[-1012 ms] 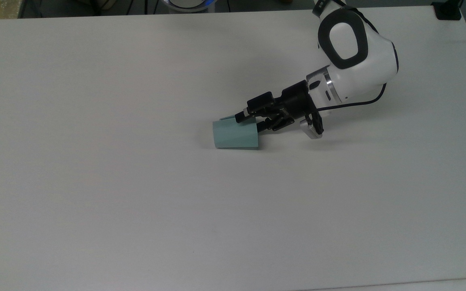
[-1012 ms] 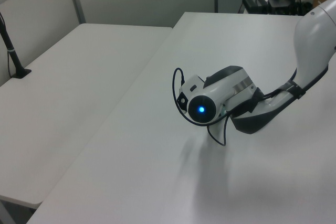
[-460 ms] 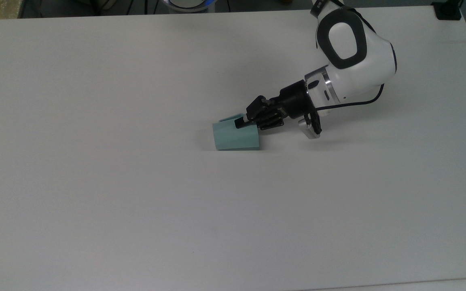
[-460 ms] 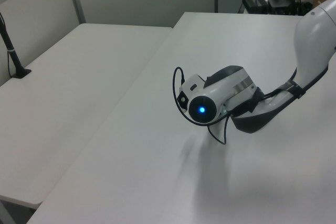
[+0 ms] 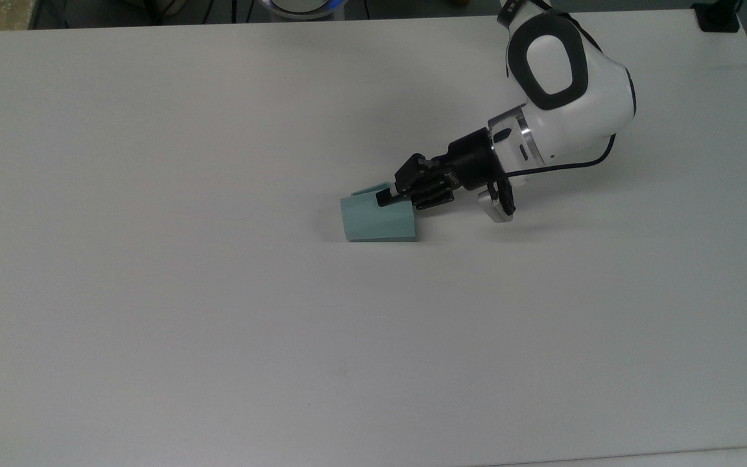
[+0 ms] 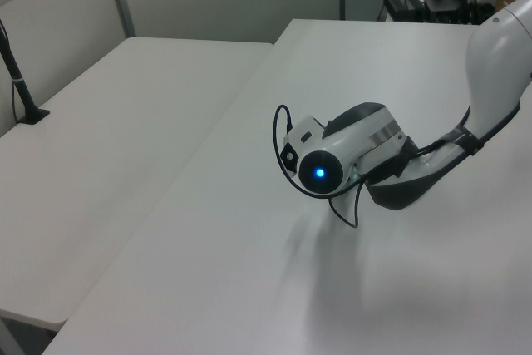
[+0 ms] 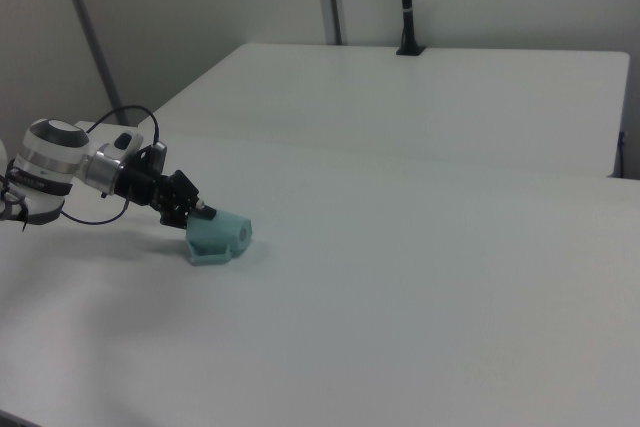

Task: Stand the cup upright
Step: 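Lower the gripper onto the cup's rim and close on it, then lift and rotate the gripped cup so its base faces down, then lower the cup upright onto the table, then open the gripper and raise it away from the cup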

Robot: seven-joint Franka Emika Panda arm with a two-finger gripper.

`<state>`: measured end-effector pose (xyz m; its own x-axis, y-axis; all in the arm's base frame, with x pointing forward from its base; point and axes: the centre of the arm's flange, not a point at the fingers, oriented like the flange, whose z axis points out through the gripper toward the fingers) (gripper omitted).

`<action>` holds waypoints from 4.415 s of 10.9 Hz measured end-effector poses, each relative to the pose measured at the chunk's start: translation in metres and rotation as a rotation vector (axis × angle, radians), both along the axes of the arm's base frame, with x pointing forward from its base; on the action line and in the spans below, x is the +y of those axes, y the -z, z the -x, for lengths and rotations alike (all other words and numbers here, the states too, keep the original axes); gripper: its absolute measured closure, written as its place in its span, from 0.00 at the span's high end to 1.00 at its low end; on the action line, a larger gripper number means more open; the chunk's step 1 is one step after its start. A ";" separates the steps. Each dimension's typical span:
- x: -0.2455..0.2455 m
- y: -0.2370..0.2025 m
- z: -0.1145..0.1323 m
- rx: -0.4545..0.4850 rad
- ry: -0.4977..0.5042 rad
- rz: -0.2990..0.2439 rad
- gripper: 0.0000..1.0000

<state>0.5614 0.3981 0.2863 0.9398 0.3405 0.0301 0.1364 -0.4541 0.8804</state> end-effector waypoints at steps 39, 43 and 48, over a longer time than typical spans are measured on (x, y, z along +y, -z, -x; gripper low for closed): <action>-0.312 -0.111 -0.028 0.031 0.402 -1.121 1.00; -0.311 -0.173 -0.040 -0.038 0.358 -1.163 1.00; -0.365 -0.286 -0.005 0.092 0.255 -1.167 1.00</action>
